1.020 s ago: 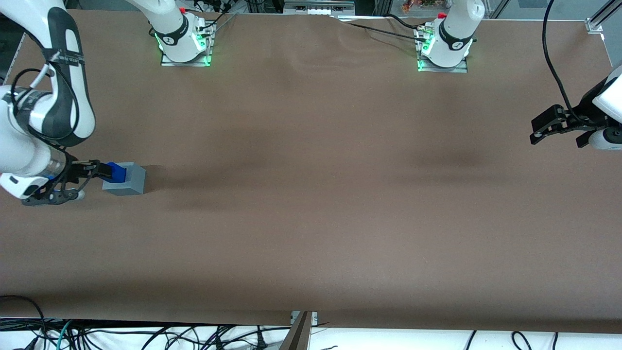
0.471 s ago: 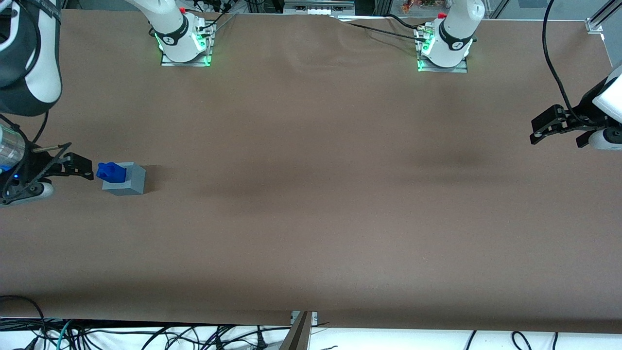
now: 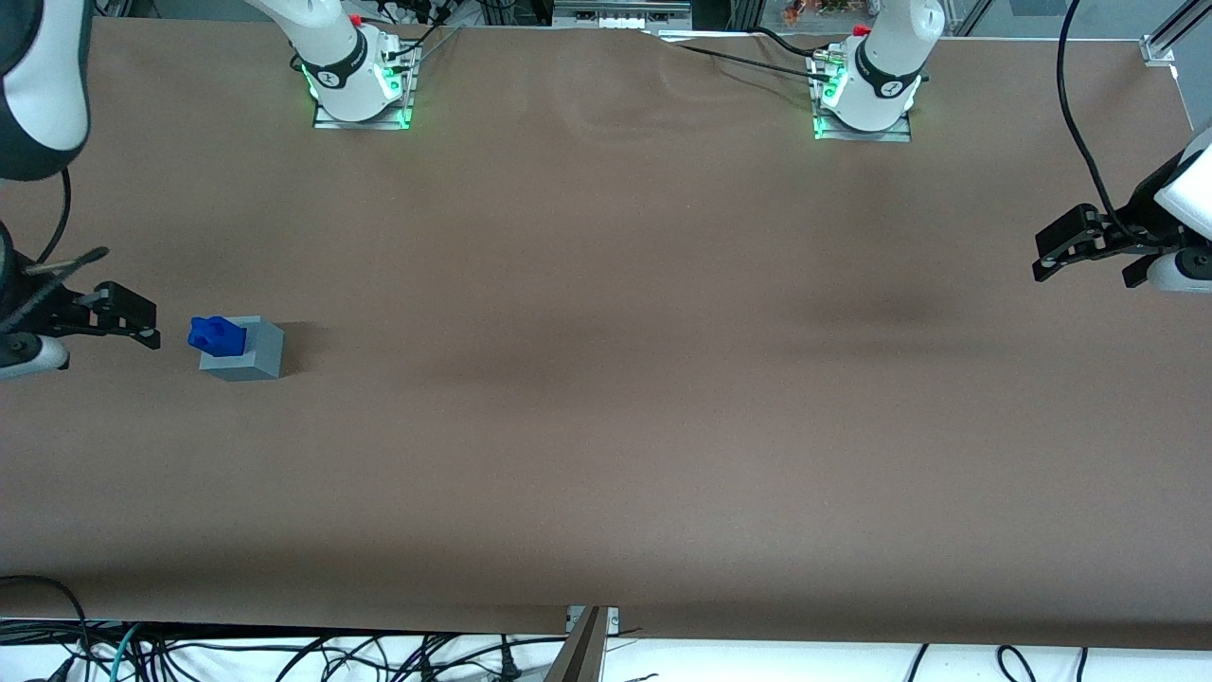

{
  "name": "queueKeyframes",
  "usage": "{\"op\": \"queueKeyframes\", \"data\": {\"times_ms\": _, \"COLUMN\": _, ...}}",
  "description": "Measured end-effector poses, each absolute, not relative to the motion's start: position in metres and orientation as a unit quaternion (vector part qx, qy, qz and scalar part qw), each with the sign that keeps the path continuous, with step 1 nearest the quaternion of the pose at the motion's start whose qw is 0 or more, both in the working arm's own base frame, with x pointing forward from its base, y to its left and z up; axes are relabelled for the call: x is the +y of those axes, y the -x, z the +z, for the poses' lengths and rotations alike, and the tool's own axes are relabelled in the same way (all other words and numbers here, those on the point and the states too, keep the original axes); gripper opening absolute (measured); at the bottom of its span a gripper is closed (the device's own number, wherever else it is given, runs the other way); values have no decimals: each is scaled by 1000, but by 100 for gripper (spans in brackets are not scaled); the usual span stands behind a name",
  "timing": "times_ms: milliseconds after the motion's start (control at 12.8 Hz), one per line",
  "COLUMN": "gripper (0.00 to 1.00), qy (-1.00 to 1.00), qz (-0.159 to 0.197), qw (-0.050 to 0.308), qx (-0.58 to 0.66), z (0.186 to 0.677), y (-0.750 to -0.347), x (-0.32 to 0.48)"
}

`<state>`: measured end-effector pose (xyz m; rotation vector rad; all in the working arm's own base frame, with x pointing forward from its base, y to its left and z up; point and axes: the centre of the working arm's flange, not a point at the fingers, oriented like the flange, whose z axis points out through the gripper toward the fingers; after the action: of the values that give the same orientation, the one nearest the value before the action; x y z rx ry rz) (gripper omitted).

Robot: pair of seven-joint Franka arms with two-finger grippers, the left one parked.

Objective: Insert blue part into gray base with right arm

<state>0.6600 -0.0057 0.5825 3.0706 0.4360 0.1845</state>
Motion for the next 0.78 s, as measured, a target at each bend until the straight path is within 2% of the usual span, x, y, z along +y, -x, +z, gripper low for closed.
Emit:
{"op": "queueKeyframes", "data": {"times_ms": 157, "gripper": 100, "qy": -992, "qz": 67, "qw": 5, "qx": 110, "z": 596, "y": -651, "x": -19}}
{"op": "queueKeyframes", "data": {"times_ms": 392, "gripper": 100, "qy": -997, "qz": 56, "qw": -7, "qx": 49, "z": 598, "y": -634, "x": -20}}
{"op": "queueKeyframes", "data": {"times_ms": 784, "gripper": 100, "qy": -999, "qz": 25, "qw": 4, "qx": 43, "z": 580, "y": -622, "x": -19}}
